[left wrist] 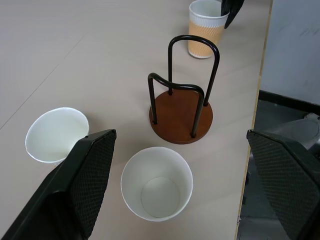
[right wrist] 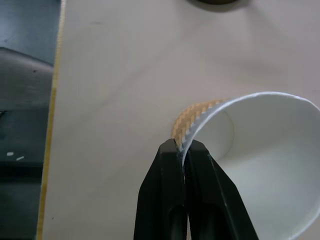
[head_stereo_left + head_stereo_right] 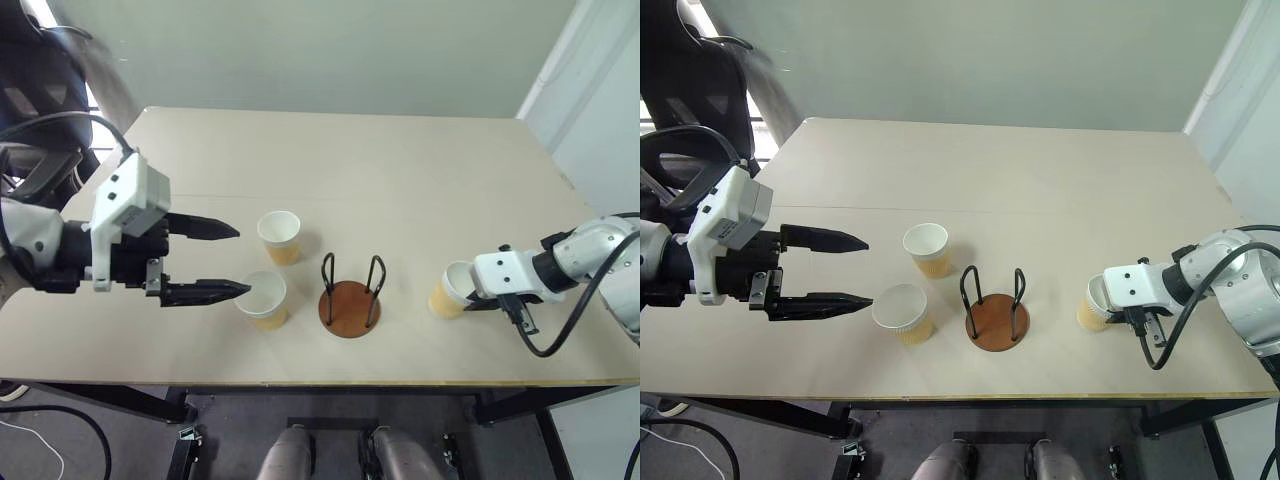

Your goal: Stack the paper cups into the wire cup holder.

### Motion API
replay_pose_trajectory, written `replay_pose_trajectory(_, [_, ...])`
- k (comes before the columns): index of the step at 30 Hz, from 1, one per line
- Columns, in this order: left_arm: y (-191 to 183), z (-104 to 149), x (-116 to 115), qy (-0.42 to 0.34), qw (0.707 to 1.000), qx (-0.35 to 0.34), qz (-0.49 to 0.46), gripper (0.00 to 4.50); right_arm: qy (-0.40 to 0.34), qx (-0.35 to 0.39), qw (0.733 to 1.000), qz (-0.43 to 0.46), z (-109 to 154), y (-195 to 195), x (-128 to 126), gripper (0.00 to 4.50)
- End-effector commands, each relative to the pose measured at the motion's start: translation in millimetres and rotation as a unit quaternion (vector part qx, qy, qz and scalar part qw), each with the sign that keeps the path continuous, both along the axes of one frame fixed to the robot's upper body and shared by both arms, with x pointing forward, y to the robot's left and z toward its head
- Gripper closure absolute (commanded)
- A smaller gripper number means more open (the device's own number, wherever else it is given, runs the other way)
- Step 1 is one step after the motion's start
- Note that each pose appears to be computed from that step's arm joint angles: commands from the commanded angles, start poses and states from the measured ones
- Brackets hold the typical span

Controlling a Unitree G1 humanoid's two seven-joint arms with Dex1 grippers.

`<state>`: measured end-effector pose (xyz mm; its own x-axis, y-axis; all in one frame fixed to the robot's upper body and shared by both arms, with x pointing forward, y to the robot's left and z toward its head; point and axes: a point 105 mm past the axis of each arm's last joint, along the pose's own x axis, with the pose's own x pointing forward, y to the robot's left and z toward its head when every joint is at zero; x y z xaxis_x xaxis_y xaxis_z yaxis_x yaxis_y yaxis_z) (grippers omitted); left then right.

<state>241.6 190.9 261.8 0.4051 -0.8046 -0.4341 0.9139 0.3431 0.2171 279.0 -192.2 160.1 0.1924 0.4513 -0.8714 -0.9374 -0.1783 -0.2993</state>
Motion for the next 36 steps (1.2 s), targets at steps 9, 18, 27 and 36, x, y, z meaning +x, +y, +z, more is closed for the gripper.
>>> replay_pose_trajectory(9, [9.5,2.2,-13.9,0.015,0.999,0.027,-0.012,0.0,-0.152,0.089,0.969,0.173,140.4,58.6,16.0,4.46])
replay_pose_trajectory(18, [15.7,-4.3,-18.1,0.021,0.999,0.048,0.007,0.0,-0.141,0.058,0.936,0.318,137.1,97.5,4.8,4.46])
replay_pose_trajectory(27, [15.3,-9.5,-29.4,0.027,0.998,0.045,0.021,0.0,-0.113,0.054,0.919,0.374,119.6,118.9,0.4,4.46])
replay_pose_trajectory(36, [16.1,-9.5,-33.7,0.025,0.998,0.041,0.039,0.0,-0.128,0.065,0.91,0.389,124.3,133.5,4.5,4.46])
